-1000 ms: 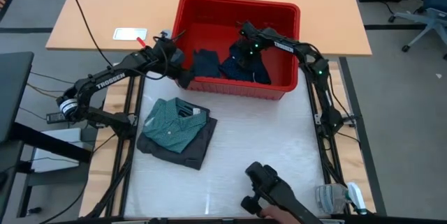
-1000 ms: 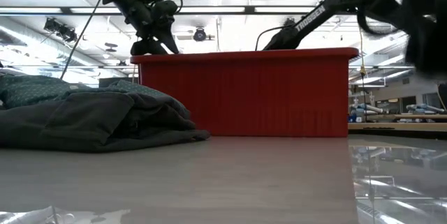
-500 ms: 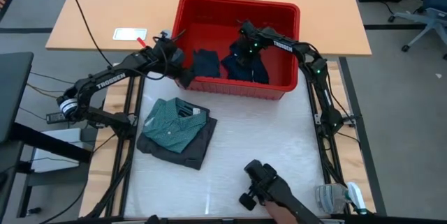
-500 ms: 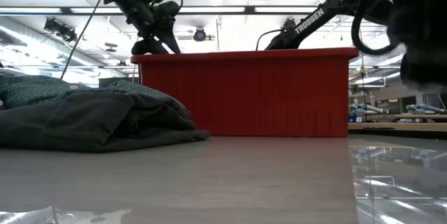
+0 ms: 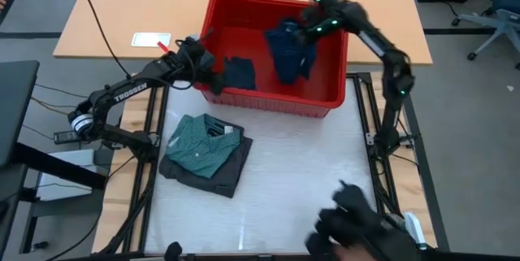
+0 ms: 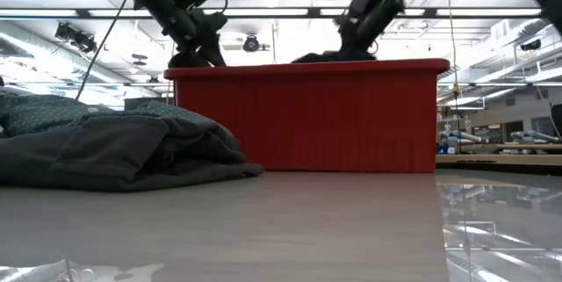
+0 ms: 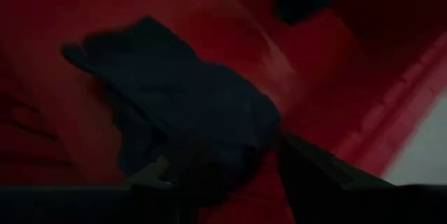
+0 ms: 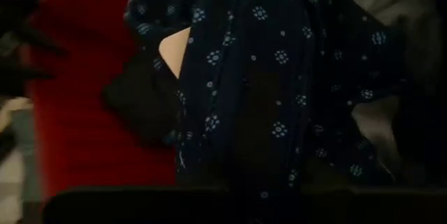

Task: Fold laundry
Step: Remove the dark blue polo from the red bin

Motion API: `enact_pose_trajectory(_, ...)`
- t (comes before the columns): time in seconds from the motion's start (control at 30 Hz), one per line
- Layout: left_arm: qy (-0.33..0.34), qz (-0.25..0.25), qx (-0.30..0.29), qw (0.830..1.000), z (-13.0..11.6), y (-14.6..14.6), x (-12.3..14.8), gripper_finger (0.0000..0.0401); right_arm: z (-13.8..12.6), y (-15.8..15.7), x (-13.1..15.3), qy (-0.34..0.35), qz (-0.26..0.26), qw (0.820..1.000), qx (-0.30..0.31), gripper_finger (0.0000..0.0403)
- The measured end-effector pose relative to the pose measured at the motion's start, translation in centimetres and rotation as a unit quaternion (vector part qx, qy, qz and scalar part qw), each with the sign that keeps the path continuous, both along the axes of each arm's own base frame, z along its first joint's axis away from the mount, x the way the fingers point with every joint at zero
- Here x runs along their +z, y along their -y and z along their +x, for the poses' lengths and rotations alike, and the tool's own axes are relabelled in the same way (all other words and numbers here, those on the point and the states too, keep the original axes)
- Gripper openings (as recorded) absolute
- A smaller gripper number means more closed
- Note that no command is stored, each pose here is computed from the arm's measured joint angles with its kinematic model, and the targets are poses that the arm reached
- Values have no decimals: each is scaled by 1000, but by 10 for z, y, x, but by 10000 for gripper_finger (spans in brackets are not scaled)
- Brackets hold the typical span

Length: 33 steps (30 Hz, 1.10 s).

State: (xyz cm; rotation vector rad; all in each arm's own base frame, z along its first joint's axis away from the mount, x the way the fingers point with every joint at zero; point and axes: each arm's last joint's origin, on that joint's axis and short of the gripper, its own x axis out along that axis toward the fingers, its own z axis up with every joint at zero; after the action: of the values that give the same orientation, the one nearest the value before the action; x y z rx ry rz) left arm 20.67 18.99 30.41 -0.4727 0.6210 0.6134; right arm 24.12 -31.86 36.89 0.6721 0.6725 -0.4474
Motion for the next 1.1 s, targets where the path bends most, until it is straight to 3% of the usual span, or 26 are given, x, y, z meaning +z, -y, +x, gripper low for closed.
enact_pose_trajectory(0.23,24,65,-27,997,5,-5,8,173,-44,-90,93,97,-47,993,53,49)
enact_pose_trajectory(0.4,58,83,-21,995,6,-3,30,173,-63,-146,127,161,-55,978,120,49)
enact_pose_trajectory(0.5,82,100,-29,991,11,1,51,173,-73,-178,133,158,-45,971,171,49)
enact_pose_trajectory(0.67,149,132,-63,978,25,23,96,173,-67,-218,106,60,13,974,219,49)
enact_pose_trajectory(0.8,162,158,-86,970,38,46,113,173,-59,-254,74,25,48,958,281,49)
enact_pose_trajectory(0.97,180,110,-85,974,53,77,113,173,-37,-288,10,17,101,936,337,49)
enact_pose_trajectory(1.1,166,78,-91,979,64,107,107,173,-32,-314,-47,-35,127,922,364,49)
